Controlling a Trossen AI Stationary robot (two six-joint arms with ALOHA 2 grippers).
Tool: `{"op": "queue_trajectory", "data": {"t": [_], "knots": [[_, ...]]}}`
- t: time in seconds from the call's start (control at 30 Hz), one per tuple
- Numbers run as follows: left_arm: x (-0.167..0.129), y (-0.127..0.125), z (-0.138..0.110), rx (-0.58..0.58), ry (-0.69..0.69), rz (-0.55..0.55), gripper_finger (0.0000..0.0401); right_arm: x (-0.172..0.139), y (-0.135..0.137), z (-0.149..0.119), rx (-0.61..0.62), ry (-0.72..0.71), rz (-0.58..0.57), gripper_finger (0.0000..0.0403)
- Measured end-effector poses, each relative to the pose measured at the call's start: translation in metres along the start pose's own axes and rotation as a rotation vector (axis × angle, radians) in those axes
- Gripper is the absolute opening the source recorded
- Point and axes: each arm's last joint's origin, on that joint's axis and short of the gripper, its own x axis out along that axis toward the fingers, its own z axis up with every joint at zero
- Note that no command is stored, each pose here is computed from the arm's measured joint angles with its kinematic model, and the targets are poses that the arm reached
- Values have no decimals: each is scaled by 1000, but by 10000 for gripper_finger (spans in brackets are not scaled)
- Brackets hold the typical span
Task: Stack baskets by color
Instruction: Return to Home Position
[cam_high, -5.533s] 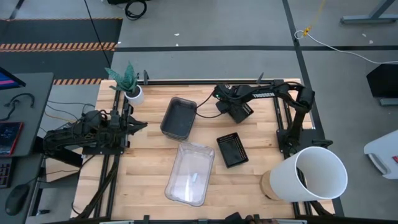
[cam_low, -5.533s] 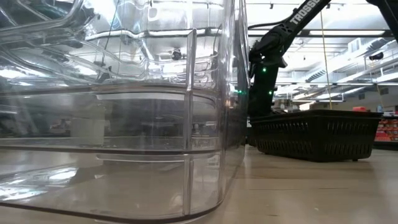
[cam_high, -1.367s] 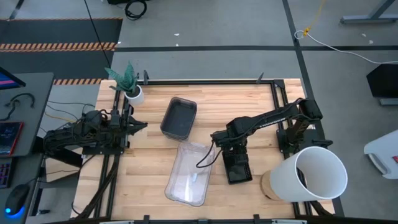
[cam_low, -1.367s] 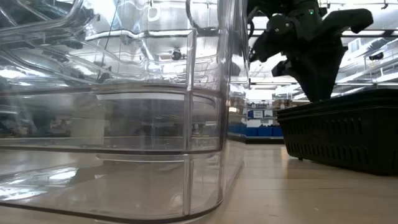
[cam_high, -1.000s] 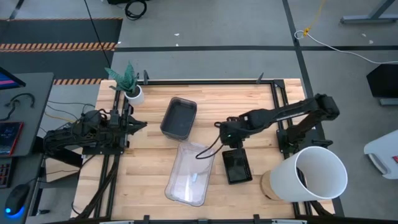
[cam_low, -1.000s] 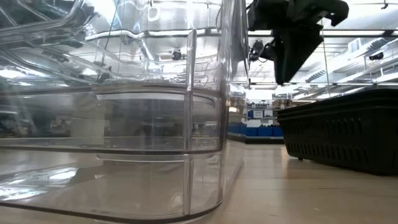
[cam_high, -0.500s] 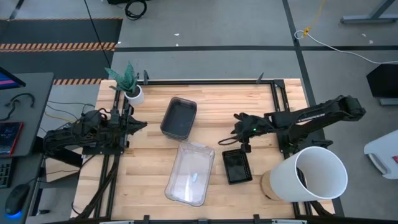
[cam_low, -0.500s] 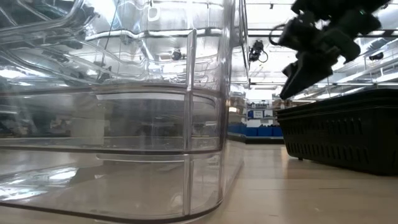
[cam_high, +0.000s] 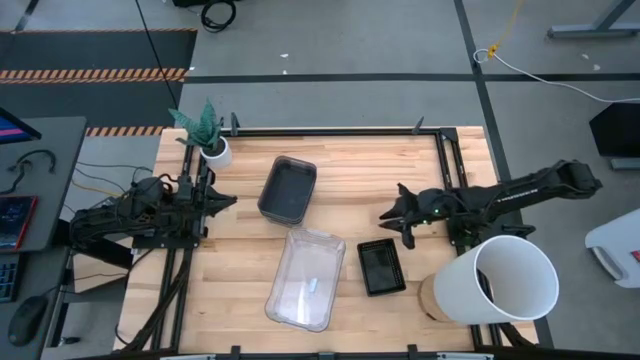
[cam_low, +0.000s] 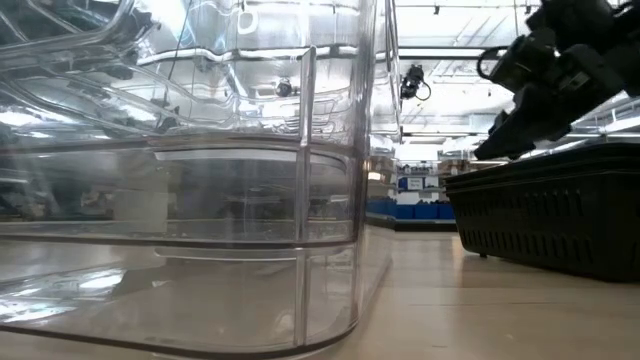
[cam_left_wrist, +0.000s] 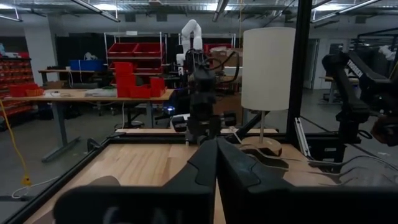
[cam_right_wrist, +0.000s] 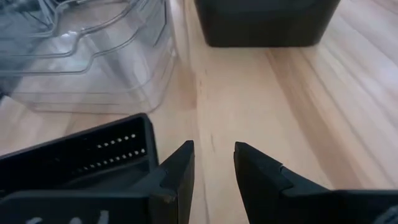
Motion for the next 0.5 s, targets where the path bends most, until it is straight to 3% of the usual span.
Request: {"op": "queue_trajectory", "data": {"t": [0.5], "knots": [[0, 0, 1, 3, -12, 0, 8, -22, -1, -35, 66, -145, 53, 118]]}}
